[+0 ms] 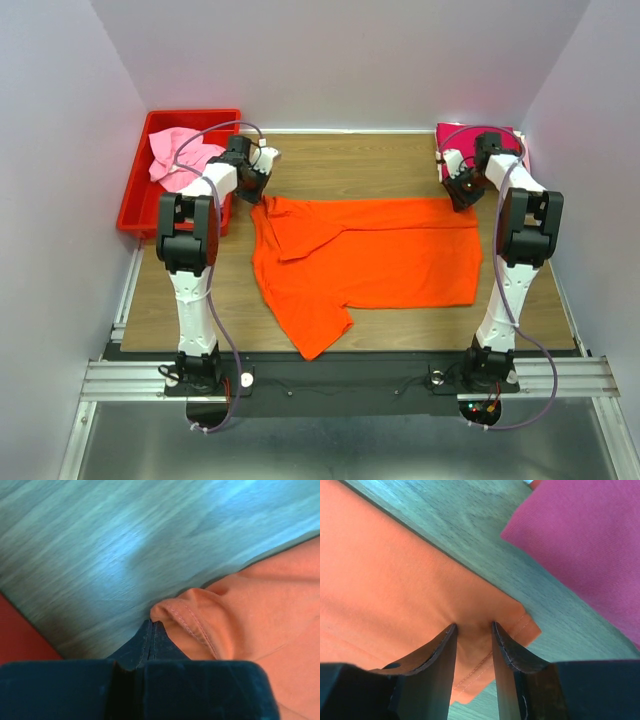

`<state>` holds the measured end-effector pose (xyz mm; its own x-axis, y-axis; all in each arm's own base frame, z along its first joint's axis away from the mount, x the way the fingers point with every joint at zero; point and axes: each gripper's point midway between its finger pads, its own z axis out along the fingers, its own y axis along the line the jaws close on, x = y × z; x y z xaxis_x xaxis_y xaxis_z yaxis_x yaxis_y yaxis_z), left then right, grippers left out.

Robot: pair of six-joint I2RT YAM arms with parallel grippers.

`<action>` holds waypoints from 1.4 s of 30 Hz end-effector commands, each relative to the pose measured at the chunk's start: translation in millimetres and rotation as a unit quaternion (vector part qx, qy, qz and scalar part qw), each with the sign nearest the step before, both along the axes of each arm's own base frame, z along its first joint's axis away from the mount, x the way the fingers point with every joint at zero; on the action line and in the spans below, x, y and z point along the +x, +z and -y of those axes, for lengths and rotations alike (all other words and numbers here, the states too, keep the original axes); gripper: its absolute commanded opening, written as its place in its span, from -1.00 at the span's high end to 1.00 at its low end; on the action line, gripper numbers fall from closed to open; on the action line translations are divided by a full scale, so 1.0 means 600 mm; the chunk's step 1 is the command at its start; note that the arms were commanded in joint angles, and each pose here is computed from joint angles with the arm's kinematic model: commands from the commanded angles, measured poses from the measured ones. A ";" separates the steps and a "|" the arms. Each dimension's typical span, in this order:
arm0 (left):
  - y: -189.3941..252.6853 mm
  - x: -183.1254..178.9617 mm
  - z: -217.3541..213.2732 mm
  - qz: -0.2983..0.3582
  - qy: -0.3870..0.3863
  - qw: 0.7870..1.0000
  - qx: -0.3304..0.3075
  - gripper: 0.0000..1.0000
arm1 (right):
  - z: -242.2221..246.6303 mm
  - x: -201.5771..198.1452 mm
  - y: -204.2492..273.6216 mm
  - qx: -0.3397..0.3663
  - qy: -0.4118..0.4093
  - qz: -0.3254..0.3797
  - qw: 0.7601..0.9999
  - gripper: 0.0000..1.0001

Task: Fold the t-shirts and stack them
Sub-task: Fold the tshirt

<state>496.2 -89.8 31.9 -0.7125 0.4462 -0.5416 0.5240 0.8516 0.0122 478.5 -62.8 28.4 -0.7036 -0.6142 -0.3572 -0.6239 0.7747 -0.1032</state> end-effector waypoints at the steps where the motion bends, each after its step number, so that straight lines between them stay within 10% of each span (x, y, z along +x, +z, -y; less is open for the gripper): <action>1: -0.004 0.009 -0.044 0.002 0.048 0.998 0.035 1.00 | 0.033 0.005 -0.032 -0.021 -0.025 -0.008 0.999 0.21; 7: 0.022 0.018 -0.038 0.018 0.053 0.998 0.023 1.00 | 0.011 0.011 -0.008 0.014 -0.025 0.009 1.000 0.17; 13: 0.141 0.030 0.006 0.079 0.015 0.996 -0.038 0.35 | -0.038 0.022 0.099 0.062 -0.005 0.072 0.995 0.04; 19: 0.250 -0.030 0.031 0.133 -0.036 0.990 -0.038 0.11 | -0.065 0.007 0.174 0.090 -0.004 0.101 0.991 -0.01; 29: 0.174 -0.234 0.134 0.126 -0.254 0.958 0.050 0.09 | -0.100 -0.067 0.172 0.134 -0.012 0.065 0.989 -0.01; 42: 0.114 -0.316 0.200 0.238 -0.352 0.886 0.184 -0.30 | -0.119 -0.106 0.156 0.166 -0.025 0.037 0.985 -0.01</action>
